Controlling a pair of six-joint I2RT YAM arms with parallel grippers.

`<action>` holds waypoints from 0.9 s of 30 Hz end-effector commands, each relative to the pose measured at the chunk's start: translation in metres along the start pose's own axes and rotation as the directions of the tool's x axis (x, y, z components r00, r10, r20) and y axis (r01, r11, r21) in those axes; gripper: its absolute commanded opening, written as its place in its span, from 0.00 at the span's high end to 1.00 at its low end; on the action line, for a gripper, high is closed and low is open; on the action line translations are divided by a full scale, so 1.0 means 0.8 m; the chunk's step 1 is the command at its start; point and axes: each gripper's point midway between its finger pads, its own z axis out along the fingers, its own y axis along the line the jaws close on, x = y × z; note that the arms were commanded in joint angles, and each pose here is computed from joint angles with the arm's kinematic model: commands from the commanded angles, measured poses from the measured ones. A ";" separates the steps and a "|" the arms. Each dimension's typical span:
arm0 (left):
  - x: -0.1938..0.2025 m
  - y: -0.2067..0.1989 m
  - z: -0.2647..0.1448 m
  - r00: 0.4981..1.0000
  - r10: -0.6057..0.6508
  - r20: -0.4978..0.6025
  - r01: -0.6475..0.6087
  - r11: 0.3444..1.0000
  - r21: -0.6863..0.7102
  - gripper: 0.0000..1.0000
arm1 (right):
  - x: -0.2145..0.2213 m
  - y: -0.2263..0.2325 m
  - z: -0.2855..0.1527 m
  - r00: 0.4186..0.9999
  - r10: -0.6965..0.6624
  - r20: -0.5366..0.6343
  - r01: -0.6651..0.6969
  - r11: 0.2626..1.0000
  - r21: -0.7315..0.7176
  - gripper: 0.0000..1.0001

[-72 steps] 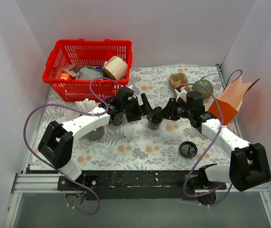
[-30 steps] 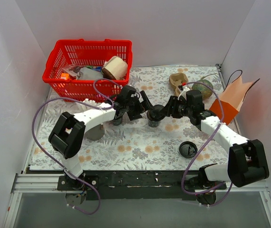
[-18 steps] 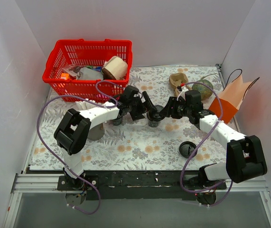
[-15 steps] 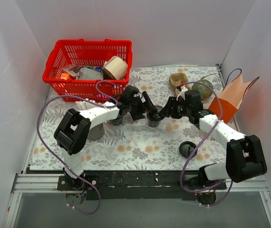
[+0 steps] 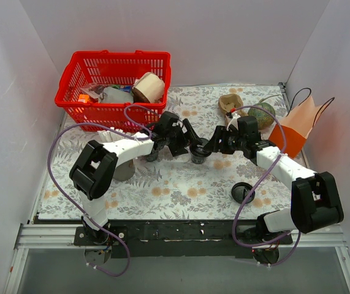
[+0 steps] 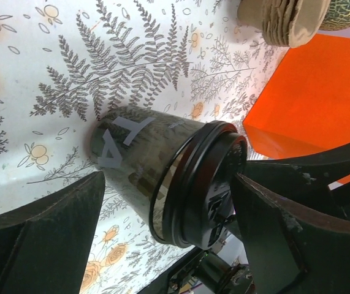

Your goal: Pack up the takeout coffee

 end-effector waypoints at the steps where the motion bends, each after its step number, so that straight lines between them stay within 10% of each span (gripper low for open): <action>1: -0.003 -0.009 -0.016 1.000 0.004 0.017 -0.004 1.000 0.025 0.19 | -0.017 0.012 -0.002 1.000 -0.026 0.017 0.027 0.999 -0.027 0.35; 27: -0.004 -0.016 -0.036 1.000 -0.006 0.017 0.004 0.997 0.074 0.30 | -0.014 0.027 0.003 0.998 -0.061 -0.008 0.061 0.998 -0.032 0.38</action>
